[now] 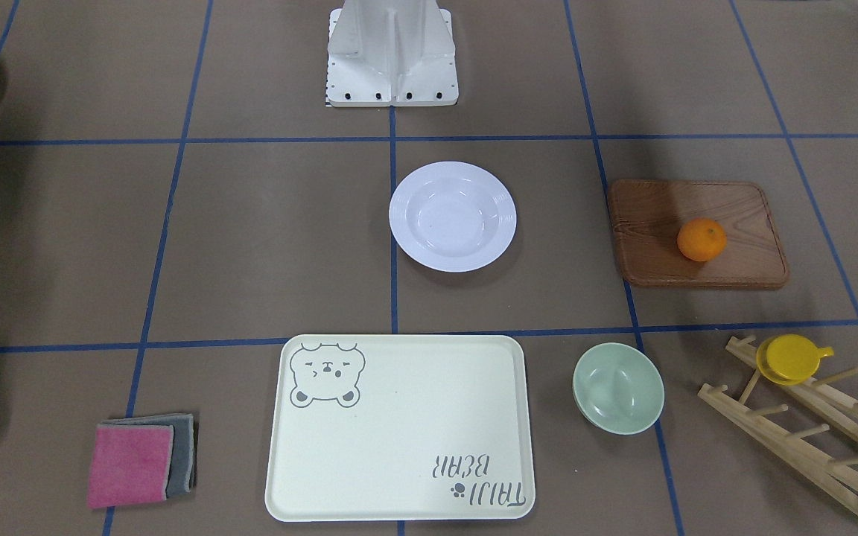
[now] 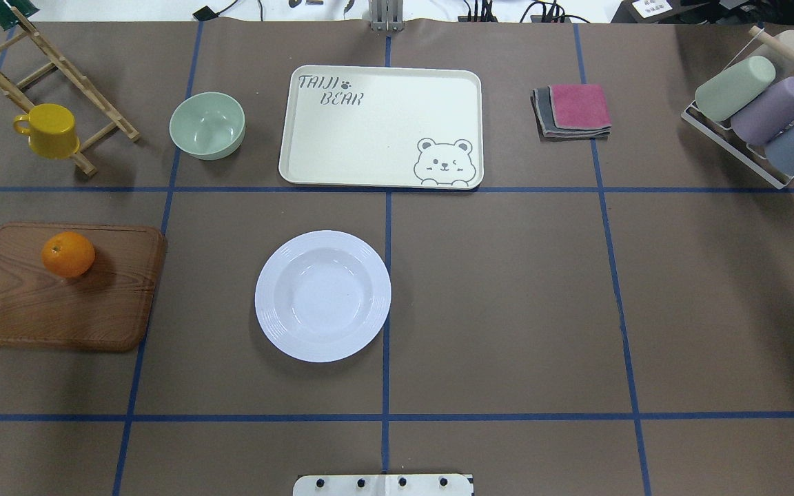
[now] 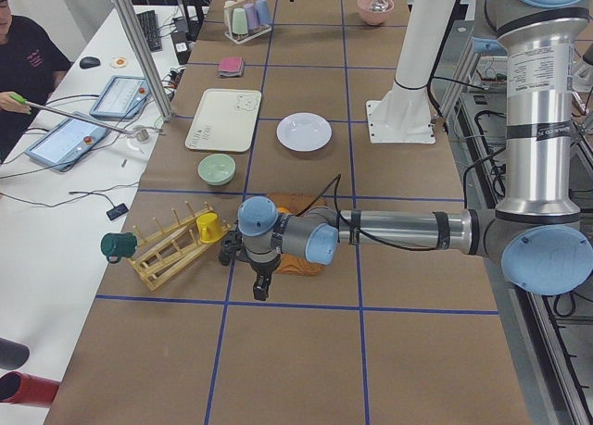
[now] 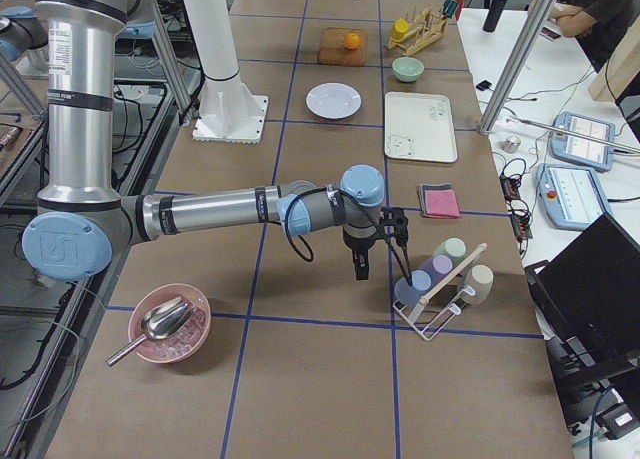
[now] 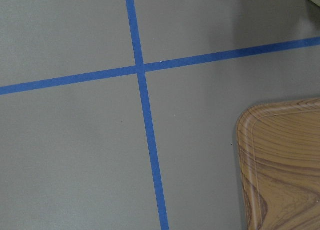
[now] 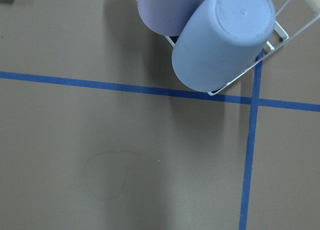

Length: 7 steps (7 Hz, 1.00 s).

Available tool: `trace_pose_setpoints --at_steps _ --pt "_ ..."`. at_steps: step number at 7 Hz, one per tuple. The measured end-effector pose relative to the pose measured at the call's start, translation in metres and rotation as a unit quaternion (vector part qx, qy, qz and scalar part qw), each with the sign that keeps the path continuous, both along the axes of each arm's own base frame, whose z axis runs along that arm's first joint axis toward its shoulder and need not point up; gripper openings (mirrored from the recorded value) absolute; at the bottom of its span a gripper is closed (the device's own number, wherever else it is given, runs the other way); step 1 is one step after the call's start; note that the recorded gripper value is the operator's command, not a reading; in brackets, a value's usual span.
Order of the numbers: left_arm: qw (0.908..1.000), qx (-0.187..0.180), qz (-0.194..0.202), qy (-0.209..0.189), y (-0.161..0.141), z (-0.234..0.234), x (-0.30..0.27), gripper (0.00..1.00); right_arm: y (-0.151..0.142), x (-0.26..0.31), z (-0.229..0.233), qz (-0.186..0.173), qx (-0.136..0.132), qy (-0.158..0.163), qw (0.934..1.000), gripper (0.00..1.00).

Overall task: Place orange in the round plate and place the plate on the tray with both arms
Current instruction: 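Start moving both arms out from the rest pose toward the table, then grasp the orange with the left gripper while the right gripper approaches the plate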

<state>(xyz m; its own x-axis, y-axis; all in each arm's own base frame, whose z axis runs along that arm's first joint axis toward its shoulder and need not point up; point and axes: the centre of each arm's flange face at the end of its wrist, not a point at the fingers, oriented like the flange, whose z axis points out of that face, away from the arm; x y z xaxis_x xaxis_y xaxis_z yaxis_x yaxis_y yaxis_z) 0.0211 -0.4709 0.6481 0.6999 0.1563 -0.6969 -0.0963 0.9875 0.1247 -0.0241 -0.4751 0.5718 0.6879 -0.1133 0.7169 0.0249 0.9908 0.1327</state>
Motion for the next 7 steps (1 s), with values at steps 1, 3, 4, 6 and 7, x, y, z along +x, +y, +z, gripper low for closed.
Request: trace_pose_setpoints --at_steps 1,3,4,6,7 --pt "1.0000 0.000 0.000 0.000 0.000 -0.001 0.000 0.99 -0.001 -0.001 -0.004 0.001 0.008 -0.003 1.0000 1.00" --pt "0.9998 -0.009 -0.019 0.002 -0.002 -0.011 0.001 0.99 -0.004 -0.022 -0.024 -0.012 0.051 -0.028 0.9982 1.00" --pt "0.9992 -0.017 -0.037 0.005 -0.004 -0.023 0.003 0.99 -0.003 -0.050 -0.042 -0.025 0.060 -0.062 0.9959 1.00" --pt "0.9978 -0.027 -0.059 0.013 -0.013 -0.047 0.013 1.00 0.000 -0.128 -0.103 -0.036 0.013 -0.155 0.9872 1.00" --pt "0.9973 -0.032 -0.064 0.017 -0.018 -0.060 0.026 1.00 0.010 -0.167 -0.131 -0.043 -0.003 -0.194 0.9801 1.00"
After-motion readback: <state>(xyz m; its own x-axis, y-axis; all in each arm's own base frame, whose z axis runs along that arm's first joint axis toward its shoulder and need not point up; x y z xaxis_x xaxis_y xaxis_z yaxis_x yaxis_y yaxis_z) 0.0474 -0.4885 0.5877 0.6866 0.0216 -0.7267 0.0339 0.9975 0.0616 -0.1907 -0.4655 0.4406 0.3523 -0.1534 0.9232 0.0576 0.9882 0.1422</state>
